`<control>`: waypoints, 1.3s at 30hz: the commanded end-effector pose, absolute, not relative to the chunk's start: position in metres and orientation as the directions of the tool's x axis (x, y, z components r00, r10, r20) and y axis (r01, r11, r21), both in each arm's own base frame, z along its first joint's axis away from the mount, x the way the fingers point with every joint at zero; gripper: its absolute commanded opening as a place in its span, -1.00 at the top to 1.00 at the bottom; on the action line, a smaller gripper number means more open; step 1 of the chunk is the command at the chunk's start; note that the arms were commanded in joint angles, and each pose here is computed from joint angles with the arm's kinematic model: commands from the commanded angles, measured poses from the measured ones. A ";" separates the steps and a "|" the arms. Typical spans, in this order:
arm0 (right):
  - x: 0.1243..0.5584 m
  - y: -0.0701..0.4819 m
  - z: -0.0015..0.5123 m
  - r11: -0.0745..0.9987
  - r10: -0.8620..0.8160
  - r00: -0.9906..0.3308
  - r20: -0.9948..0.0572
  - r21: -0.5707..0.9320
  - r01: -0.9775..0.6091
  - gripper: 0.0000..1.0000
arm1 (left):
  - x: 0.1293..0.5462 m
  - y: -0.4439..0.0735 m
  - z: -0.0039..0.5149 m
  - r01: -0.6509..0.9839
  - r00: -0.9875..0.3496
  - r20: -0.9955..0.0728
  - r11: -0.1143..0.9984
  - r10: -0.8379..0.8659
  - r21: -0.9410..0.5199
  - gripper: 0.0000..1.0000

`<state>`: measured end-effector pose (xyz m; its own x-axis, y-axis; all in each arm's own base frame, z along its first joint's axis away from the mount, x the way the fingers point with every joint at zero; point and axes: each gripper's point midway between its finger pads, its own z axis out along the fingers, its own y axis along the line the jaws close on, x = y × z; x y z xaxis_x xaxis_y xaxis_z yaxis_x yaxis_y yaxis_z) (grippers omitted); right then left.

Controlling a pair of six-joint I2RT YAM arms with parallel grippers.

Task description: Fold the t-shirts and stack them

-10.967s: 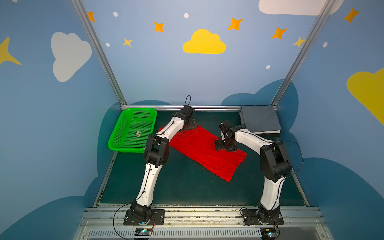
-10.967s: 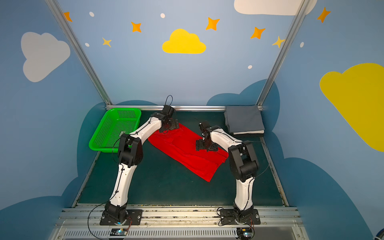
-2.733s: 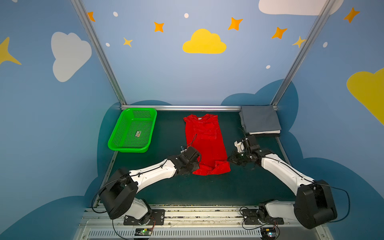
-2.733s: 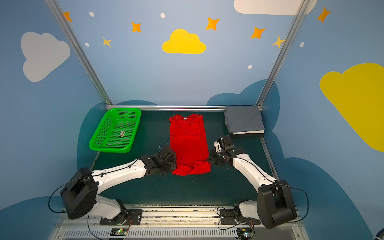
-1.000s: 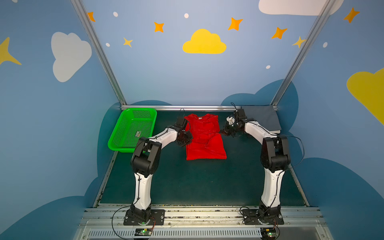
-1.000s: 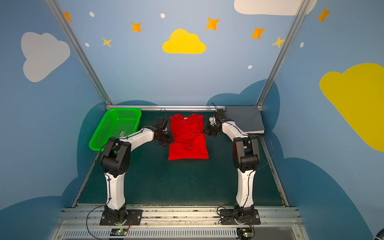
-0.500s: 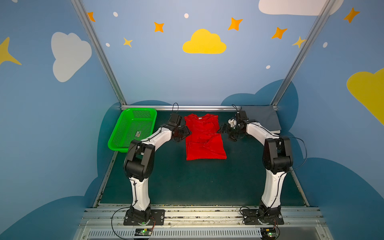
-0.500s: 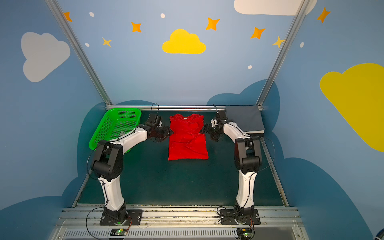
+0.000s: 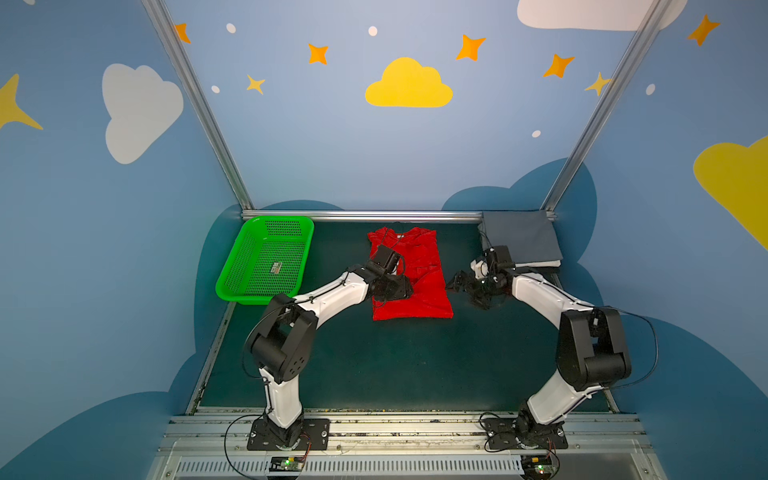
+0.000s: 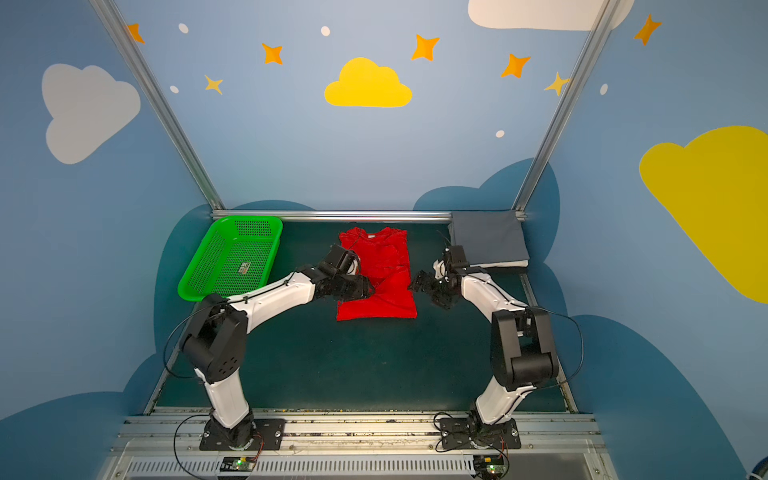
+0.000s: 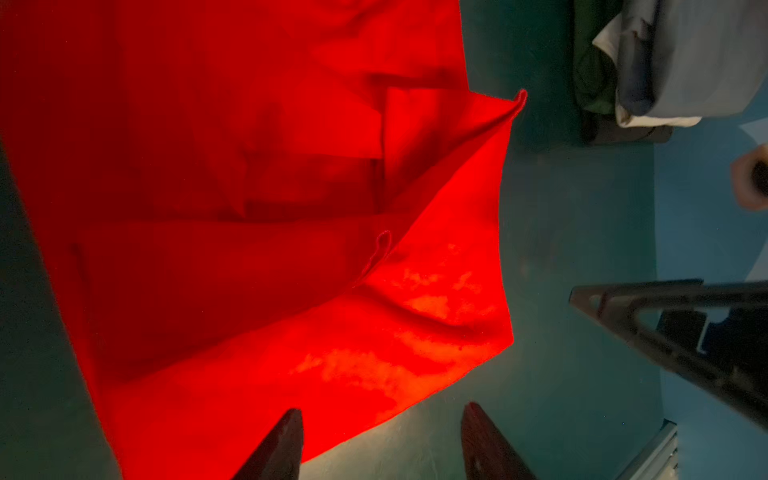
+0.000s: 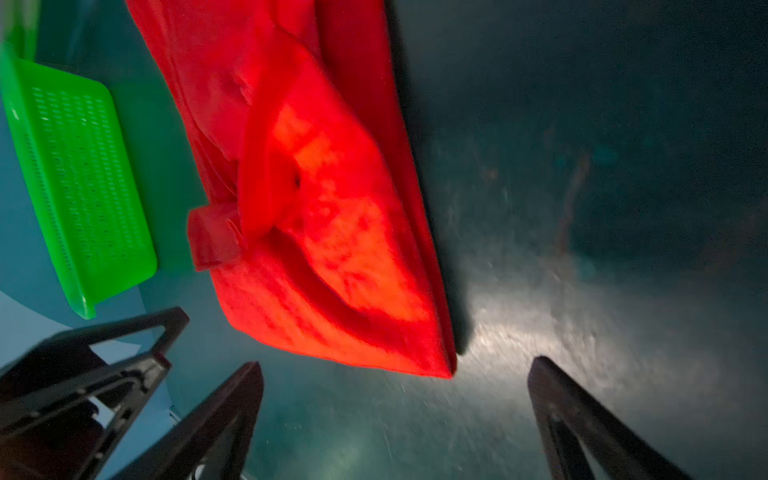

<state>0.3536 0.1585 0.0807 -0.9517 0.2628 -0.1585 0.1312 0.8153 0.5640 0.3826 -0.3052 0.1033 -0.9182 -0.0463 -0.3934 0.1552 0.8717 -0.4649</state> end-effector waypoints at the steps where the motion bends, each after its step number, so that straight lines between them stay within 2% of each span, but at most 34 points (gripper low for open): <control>1: 0.344 0.168 0.073 0.784 0.267 -0.954 -0.133 0.606 0.135 -0.95 | 0.380 -0.316 0.087 0.219 -0.921 -0.386 0.891 0.053 -0.398 -0.19; 4: 0.337 0.169 0.062 0.783 0.262 -0.960 -0.103 0.604 0.149 -0.95 | 0.379 -0.328 0.077 0.244 -0.925 -0.367 0.892 0.097 -0.380 -0.17; 16: 0.325 0.172 0.042 0.764 0.261 -0.964 -0.045 0.620 0.178 -0.95 | 0.408 -0.305 0.028 0.146 -0.945 -0.314 0.976 0.089 -0.162 -0.08; 21: 0.323 0.171 0.038 0.763 0.264 -0.964 -0.034 0.619 0.187 -0.95 | 0.419 -0.308 0.033 0.148 -0.930 -0.357 0.978 0.087 -0.150 -0.04; 27: 0.322 0.173 0.038 0.762 0.254 -0.967 -0.033 0.623 0.178 -0.95 | 0.438 -0.299 0.039 0.138 -0.910 -0.403 0.988 0.099 -0.069 -0.03; 39: 0.314 0.173 0.033 0.762 0.237 -0.971 -0.013 0.623 0.178 -0.95 | 0.495 -0.281 0.042 0.142 -0.877 -0.461 0.990 0.133 0.014 -0.02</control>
